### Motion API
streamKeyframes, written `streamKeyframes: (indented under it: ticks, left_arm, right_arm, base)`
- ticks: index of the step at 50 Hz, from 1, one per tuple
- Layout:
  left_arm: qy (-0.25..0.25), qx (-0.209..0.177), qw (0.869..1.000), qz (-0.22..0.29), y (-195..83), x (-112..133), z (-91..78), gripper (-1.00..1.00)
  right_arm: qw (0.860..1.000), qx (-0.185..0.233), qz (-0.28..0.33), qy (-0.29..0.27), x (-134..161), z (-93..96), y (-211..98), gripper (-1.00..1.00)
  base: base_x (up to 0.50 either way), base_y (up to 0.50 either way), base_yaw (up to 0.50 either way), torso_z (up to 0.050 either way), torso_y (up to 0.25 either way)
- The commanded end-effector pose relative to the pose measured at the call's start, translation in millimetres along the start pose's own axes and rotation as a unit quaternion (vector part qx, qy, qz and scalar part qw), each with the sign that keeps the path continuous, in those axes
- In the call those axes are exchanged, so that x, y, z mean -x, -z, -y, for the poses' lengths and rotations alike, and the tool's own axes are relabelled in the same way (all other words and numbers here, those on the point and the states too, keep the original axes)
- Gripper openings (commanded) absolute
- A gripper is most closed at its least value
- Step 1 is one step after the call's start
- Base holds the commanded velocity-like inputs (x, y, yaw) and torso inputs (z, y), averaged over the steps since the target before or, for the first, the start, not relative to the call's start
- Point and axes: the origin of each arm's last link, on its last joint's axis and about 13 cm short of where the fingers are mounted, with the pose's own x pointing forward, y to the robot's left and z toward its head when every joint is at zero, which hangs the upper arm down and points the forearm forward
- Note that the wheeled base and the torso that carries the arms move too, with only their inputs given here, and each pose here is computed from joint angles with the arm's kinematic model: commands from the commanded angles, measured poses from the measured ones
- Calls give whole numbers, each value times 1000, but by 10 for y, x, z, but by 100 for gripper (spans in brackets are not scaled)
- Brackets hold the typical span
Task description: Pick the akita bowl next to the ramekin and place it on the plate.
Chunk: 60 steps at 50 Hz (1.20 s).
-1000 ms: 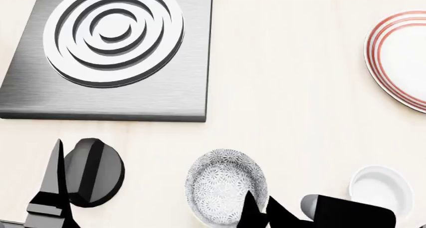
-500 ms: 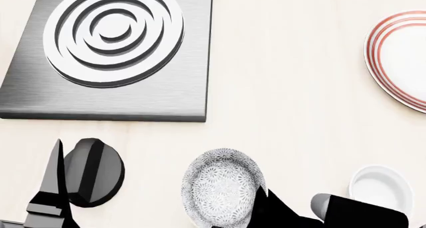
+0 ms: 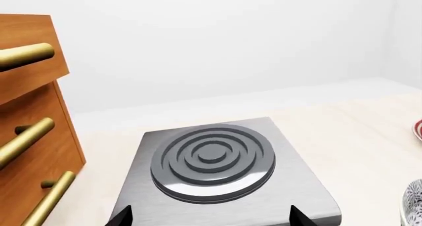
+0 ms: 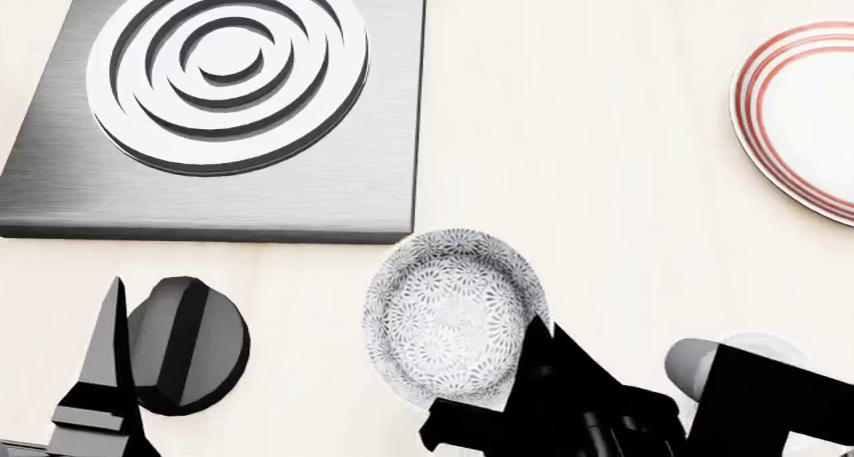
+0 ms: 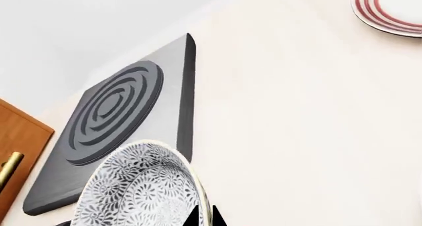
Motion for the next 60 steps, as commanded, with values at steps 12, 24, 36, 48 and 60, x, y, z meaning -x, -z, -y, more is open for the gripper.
streamKeyframes:
  ticks: [12, 24, 36, 48, 60]
  left_arm:
    - [7, 9, 1000, 11, -28, -7, 13, 100]
    - [7, 10, 1000, 9, -20, -3, 13, 100]
    - [8, 9, 1000, 8, -19, -6, 16, 100]
    - [7, 8, 1000, 8, -15, -7, 11, 100]
    - [7, 9, 1000, 8, -14, -11, 16, 100]
  right_arm:
    - [999, -35, 30, -8, -119, -99, -412, -100]
    - [999, -39, 35, 7, -316, -70, -584, -100]
    - [997, -69, 45, 9, -532, -48, -757, -100]
    - [994, -81, 64, 26, -738, 24, -934, -100]
    - [992, -86, 83, 51, -961, 85, -1095, -100]
  base:
    - [0, 0, 0, 0, 0]
    - [0, 0, 0, 0, 0]
    - [0, 0, 0, 0, 0]
    - [0, 0, 0, 0, 0]
    - [0, 0, 0, 0, 1]
